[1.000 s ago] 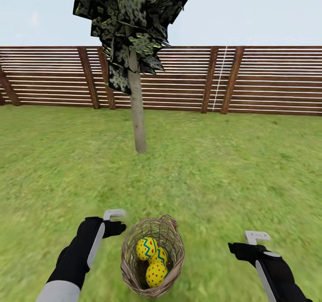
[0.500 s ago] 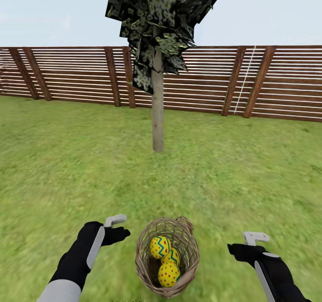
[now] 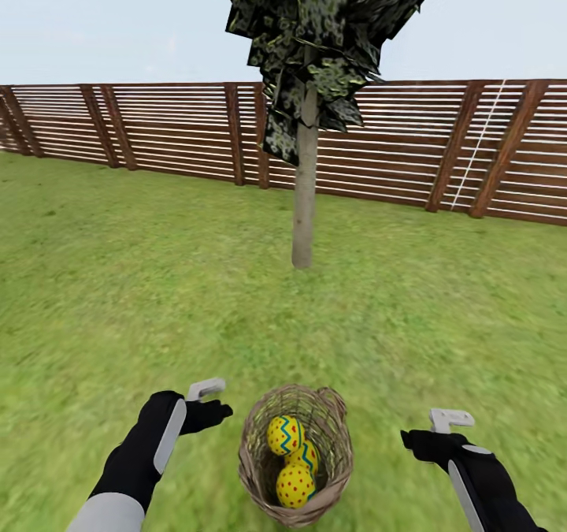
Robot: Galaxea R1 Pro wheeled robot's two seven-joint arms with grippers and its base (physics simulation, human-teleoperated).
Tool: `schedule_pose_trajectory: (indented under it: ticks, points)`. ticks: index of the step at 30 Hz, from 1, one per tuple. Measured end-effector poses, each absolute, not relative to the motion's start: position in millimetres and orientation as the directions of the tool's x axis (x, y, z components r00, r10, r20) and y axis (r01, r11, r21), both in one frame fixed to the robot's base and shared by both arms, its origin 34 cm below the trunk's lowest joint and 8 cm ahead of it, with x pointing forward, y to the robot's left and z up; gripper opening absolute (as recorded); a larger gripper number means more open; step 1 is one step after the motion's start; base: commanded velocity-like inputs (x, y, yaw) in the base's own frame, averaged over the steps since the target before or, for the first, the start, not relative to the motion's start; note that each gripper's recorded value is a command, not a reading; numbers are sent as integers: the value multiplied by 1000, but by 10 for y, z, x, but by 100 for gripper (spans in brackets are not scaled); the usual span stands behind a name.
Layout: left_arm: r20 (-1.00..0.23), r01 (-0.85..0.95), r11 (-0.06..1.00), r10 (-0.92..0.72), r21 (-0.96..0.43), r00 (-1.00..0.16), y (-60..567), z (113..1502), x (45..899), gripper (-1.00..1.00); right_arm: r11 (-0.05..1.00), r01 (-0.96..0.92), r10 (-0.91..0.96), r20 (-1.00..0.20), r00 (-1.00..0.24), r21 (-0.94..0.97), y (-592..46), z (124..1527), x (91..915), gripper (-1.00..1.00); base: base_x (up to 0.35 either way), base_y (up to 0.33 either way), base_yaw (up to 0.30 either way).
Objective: Take the three Easter eggs out of the wicker basket on the lawn in the garden, then place them on the lawn next to a single tree (choose any tree) so that all three eggs are next to the same tree and none are left in the basket.
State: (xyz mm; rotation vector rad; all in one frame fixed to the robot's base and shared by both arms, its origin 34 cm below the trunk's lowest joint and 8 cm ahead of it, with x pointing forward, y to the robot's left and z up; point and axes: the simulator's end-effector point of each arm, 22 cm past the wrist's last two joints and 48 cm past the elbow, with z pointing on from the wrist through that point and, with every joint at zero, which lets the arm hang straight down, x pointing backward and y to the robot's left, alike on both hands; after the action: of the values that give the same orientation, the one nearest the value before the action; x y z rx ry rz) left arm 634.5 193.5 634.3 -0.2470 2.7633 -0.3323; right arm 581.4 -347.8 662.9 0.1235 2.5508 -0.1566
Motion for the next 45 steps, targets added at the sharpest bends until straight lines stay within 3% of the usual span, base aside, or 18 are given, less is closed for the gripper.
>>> schedule_pose_trajectory:
  ticks: [16, 25, 45]
  points:
    - [-245, -153, 948, -224, -280, -943, 1841, 6126, 6130, 100, 989, 123, 56, -557, -829, -83, -3472, 6633, 5820, 100, 58, -329, 280]
    - [-180, -170, 947, -224, -274, -958, 1815, 5917, 5903, 100, 989, 123, 58, -557, -829, -81, -3469, 6630, 5818, 100, 147, -291, 47]
    - [-126, -301, 919, -340, -255, -932, 2258, 5661, 5666, 100, 990, 117, 54, -539, -840, -84, -3457, 6538, 5766, 100, 6, -10, 0]
